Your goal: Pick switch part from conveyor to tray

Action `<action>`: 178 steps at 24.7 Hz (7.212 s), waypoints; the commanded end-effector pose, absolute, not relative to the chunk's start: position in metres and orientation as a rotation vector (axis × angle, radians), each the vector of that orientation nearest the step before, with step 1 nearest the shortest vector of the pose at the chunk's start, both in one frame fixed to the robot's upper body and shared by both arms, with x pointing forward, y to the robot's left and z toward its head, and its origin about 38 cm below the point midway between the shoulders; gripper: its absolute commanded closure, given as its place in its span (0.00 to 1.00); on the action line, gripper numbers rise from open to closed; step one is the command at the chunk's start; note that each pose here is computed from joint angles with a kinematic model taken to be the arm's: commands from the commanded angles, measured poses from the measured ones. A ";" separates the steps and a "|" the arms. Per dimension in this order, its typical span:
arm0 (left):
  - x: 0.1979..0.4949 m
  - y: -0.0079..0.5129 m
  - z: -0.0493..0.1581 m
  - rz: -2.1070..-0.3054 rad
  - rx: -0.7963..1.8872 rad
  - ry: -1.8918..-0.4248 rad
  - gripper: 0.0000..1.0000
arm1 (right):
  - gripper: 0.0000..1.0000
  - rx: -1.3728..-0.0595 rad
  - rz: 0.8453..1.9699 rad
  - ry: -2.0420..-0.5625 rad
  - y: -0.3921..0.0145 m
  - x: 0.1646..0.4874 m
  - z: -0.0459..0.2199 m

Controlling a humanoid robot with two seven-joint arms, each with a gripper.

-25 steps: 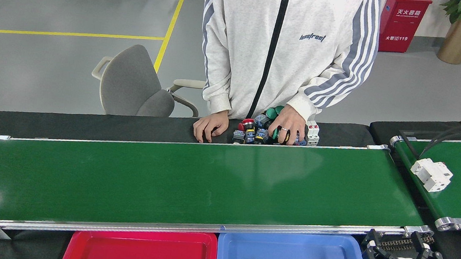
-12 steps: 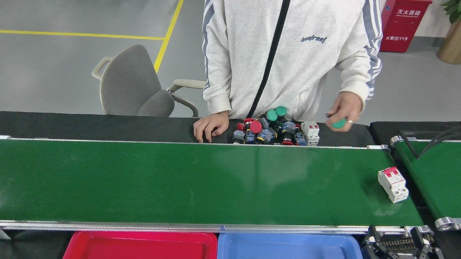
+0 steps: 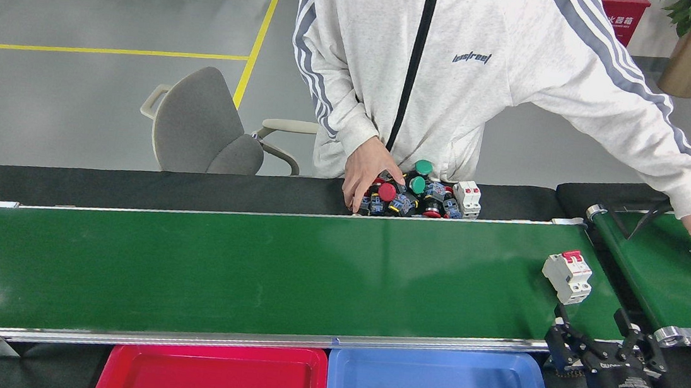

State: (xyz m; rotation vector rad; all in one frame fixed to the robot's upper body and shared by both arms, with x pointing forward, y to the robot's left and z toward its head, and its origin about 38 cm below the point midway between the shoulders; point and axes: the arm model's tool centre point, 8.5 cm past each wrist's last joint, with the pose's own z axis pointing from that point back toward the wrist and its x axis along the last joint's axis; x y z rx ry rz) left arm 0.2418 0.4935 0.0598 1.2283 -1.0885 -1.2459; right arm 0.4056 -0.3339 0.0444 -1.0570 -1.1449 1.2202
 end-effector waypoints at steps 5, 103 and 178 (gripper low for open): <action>0.249 0.496 0.070 -1.277 1.241 -1.081 0.00 | 0.00 -1.019 1.239 -1.094 -0.302 0.451 0.040; 0.254 0.474 0.079 -1.288 1.290 -1.056 0.00 | 0.94 -0.948 1.431 -1.407 -0.053 0.392 0.074; 0.257 0.435 0.086 -1.282 1.327 -1.101 0.00 | 0.01 -0.609 1.869 -1.867 0.014 0.293 0.050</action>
